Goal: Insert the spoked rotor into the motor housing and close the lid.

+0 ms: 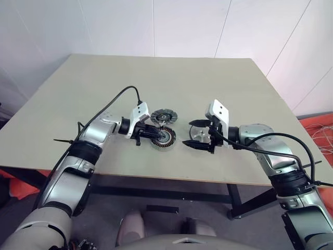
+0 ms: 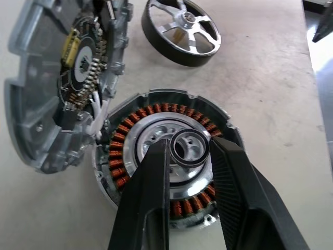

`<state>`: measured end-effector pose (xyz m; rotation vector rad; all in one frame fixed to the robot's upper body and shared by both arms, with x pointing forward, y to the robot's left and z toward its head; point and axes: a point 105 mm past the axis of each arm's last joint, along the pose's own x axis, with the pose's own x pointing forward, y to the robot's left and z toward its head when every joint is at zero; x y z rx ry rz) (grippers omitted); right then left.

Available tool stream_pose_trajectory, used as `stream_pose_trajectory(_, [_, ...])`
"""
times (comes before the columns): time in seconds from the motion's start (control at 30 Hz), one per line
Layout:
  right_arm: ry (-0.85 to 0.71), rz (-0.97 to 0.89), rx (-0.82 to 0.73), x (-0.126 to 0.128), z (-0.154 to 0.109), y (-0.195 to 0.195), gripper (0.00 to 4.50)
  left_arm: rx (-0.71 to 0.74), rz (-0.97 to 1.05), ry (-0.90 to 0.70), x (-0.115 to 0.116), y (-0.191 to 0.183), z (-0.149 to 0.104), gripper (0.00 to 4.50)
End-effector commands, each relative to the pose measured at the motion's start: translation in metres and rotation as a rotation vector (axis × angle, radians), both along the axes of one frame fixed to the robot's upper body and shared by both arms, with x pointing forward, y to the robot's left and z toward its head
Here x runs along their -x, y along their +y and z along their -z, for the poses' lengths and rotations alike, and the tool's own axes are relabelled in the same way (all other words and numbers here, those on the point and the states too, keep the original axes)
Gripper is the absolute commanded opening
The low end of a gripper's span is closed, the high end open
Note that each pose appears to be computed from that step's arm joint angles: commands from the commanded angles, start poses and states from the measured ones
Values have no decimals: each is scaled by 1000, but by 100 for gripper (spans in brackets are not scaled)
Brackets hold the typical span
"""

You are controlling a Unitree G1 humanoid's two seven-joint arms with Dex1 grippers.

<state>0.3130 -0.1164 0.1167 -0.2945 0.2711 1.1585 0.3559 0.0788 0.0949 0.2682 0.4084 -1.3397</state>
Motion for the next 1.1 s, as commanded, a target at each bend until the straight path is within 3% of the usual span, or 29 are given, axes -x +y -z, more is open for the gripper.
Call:
stream_pose_trajectory(0.03, [-57,-1,-9,-1,-13,-2,450,9,9,-48,-8,-7,-14,79])
stream_pose_trajectory(1.1, [-66,28,-31,-2,-15,-3,450,-26,45,-38,-8,-20,2,79])
